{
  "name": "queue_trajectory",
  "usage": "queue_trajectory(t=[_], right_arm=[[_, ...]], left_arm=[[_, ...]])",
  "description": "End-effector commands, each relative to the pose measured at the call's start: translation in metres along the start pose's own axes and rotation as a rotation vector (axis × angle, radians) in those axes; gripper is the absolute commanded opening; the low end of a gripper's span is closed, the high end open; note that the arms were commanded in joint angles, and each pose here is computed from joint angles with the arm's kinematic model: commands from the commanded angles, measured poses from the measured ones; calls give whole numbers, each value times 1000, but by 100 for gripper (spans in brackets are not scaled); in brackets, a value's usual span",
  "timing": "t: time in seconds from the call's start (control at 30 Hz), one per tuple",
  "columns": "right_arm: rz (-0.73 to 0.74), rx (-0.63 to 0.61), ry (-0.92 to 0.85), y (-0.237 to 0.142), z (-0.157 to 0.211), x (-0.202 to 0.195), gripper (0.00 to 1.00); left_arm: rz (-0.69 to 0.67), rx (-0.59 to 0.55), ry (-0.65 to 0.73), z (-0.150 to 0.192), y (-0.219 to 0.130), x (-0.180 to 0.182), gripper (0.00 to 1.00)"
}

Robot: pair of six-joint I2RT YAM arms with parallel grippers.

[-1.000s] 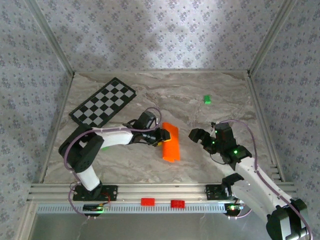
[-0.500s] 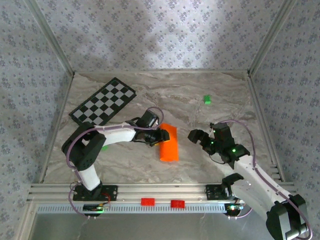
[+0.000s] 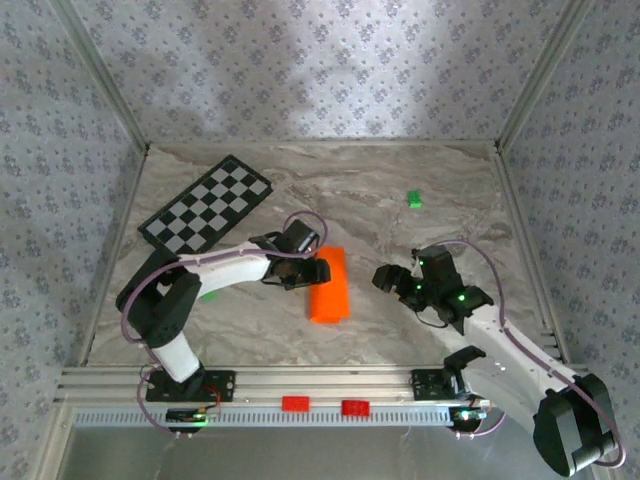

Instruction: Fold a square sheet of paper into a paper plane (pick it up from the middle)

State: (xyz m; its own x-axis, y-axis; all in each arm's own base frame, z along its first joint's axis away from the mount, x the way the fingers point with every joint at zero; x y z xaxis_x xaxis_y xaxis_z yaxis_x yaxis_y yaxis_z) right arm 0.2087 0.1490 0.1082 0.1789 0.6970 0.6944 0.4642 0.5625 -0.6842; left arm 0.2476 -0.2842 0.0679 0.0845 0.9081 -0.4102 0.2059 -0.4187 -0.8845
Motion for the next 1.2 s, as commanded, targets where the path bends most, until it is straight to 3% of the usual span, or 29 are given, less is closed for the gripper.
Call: queue_trajectory(t=[0.0, 0.37, 0.87, 1.17], right_arm=[[-43, 24, -45, 3, 0, 17, 71], [23, 110, -80, 28, 13, 21, 52], [31, 135, -86, 44, 22, 24, 47], [41, 139, -68, 56, 22, 22, 50]], left_arm=[[-39, -48, 38, -4, -16, 4, 64], [-71, 33, 82, 3, -9, 23, 60], [-129, 106, 141, 8, 14, 36, 60], [-124, 84, 57, 6, 19, 37, 61]])
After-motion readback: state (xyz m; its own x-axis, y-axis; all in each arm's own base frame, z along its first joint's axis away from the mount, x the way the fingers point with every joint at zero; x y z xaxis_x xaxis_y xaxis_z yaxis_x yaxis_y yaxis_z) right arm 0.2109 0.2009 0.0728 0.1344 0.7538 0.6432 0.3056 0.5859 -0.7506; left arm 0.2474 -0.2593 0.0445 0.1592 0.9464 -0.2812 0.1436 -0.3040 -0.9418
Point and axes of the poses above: each hand's point on the last joint's axis, 136 mm out from that joint toward the fingers, its own y axis out along the fingers, its own x axis along the line the jaws close on, z = x × y, the point moved 2 cm from there along -y, back along the fingers, and after that the axes turned 4 degrees about y, right-handed, at the moved point
